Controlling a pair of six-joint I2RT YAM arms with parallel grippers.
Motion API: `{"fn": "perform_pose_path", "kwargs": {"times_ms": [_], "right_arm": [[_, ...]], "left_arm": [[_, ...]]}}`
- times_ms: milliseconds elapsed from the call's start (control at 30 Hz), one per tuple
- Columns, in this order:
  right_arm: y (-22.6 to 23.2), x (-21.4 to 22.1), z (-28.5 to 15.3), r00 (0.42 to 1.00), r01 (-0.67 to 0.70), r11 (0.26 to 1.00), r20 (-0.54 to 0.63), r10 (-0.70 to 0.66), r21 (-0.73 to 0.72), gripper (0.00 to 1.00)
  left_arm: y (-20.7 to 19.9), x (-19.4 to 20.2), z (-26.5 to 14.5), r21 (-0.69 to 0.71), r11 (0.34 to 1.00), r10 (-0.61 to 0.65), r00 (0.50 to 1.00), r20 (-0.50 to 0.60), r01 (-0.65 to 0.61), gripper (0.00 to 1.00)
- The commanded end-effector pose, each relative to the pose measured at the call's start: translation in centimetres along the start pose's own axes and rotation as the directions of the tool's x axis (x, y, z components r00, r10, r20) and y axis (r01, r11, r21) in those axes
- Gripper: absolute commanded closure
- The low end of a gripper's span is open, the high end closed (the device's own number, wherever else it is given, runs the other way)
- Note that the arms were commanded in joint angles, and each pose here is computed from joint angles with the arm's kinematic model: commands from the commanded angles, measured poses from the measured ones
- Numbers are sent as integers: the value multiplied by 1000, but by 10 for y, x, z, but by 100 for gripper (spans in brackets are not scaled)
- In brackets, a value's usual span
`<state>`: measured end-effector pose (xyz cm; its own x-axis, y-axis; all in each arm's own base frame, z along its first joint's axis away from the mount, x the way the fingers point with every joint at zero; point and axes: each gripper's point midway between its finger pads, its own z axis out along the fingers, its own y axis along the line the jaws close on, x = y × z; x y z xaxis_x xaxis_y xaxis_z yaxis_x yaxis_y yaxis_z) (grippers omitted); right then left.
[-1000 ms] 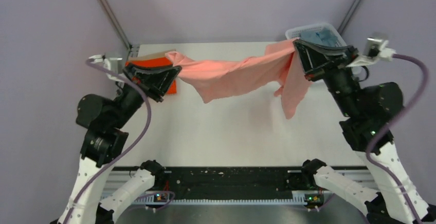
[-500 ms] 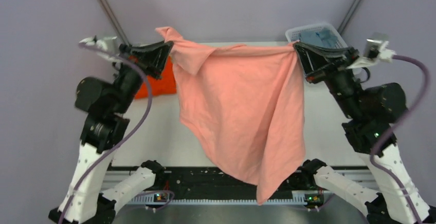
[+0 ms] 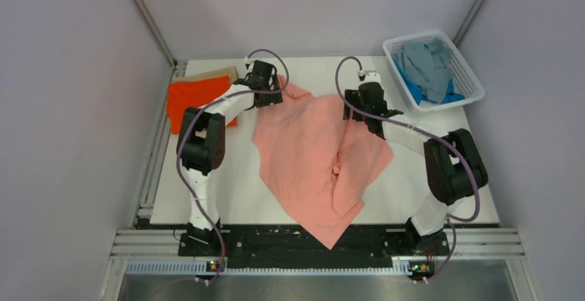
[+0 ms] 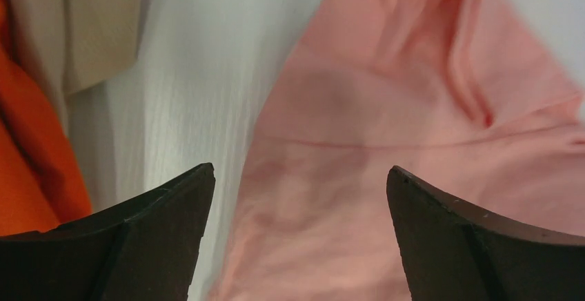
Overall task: Fold and stack the t-shirts
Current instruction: Flatten out the tshirt
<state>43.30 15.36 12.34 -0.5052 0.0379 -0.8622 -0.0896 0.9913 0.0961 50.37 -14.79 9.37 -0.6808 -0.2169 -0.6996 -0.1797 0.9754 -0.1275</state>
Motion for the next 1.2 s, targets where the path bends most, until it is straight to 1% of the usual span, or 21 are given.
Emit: {"fn": "perform_pose_path", "kwargs": {"times_ms": [0,100,133,200,233,267,300,367,433,500,567,667,700,733,800,833,867,1000,1167], "right_arm": [[-1,-37,12,997,-48,998,56,46,34,20],[-2,-30,4,998,-49,999,50,48,21,18],[-2,-27,-2,997,-60,998,51,59,13,18],[-1,-26,-22,992,-106,994,66,107,-18,14],[1,-21,-32,989,-133,990,63,136,-45,10],[4,-16,-42,985,-155,985,60,160,-76,2],[7,-10,-53,981,-177,978,55,184,-114,1],[17,3,-73,970,-228,953,38,240,-200,1],[28,21,-92,963,-258,921,-1,269,-291,1],[33,37,-105,957,-281,898,-33,287,-339,1],[35,54,-111,950,-307,879,-68,304,-364,1],[29,81,-106,935,-353,878,-117,334,-322,1],[25,88,-102,934,-358,885,-126,336,-298,1],[21,92,-97,936,-352,895,-125,330,-273,1],[10,98,-86,935,-351,912,-125,331,-211,1],[5,102,-81,927,-370,913,-138,349,-174,1],[0,109,-75,915,-392,909,-161,370,-141,1],[-14,120,-56,902,-413,907,-173,396,-80,1],[-41,134,-28,853,-474,880,-241,463,11,1]], "left_arm": [[-28,-32,-26,103,993,-62,998,-1,62,1],[-34,-21,-34,161,984,-79,997,-26,82,1],[-34,-9,-38,182,979,-82,995,-50,90,1],[-41,4,-54,245,964,-91,994,-59,103,1],[-44,13,-63,274,956,-91,994,-61,105,1],[-48,16,-77,310,946,-89,995,-47,99,1],[-50,28,-84,328,939,-87,995,-54,100,1],[-59,52,-101,393,913,-82,993,-86,109,1],[-66,77,-115,449,885,-78,990,-118,123,1],[-73,100,-125,498,857,-70,987,-148,135,1],[-77,125,-130,521,841,-56,981,-188,148,1],[-83,155,-126,536,826,-47,970,-240,173,1],[-82,164,-122,530,829,-41,963,-265,181,1],[-77,171,-115,500,847,-42,959,-281,183,1],[-61,180,-98,410,895,-54,956,-289,174,1],[-51,186,-90,354,920,-62,952,-300,171,1],[-44,189,-83,320,931,-71,947,-314,176,1],[-25,198,-64,274,932,-126,920,-372,238,1],[9,182,-45,192,929,-227,897,-379,316,1]]}}
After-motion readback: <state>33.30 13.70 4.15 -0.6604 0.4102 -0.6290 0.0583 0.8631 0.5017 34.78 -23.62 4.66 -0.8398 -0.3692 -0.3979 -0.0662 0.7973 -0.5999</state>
